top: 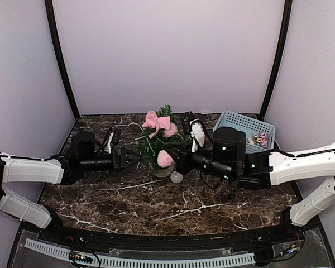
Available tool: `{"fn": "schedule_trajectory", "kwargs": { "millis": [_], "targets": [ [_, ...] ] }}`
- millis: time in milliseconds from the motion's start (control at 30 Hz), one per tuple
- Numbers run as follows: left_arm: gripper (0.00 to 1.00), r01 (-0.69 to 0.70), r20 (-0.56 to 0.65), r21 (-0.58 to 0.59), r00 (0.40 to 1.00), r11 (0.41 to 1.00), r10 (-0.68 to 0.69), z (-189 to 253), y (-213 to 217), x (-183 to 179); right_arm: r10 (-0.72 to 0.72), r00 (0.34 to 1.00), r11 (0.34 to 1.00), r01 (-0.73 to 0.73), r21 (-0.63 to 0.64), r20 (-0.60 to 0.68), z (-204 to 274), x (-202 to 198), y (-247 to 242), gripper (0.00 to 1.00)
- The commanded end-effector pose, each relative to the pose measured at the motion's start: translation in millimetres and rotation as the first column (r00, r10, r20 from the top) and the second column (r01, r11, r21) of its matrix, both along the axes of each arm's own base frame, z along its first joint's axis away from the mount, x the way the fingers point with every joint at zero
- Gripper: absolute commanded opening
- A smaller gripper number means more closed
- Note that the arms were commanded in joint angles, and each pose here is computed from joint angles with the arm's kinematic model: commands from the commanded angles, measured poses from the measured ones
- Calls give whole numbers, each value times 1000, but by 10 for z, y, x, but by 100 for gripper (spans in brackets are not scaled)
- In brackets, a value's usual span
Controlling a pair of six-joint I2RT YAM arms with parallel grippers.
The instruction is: Decorate the small christmas tree
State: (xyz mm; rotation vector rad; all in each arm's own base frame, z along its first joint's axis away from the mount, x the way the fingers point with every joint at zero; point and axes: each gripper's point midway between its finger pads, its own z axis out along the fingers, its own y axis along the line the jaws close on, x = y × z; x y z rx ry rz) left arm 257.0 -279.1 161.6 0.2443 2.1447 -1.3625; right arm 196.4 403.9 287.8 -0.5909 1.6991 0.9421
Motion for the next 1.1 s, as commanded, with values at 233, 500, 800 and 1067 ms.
{"fn": "schedule_trajectory", "kwargs": {
  "millis": [233, 500, 800, 1067],
  "targets": [
    [88, -46, 25, -111, 999, 993, 49, 175, -223, 186, -154, 983, 988, 156, -8, 103, 55, 106, 207, 0],
    [89, -61, 22, -111, 998, 992, 64, 131, -264, 265, -170, 978, 984, 175, -35, 122, -1, 167, 311, 0],
    [85, -58, 14, -110, 998, 992, 59, 78, -312, 313, -158, 983, 986, 162, -43, 91, -242, 143, 363, 0],
    [50, -49, -14, -94, 999, 994, 48, -25, -270, 226, -163, 980, 982, 172, -75, 118, -357, 181, 462, 0]
  ]
}}
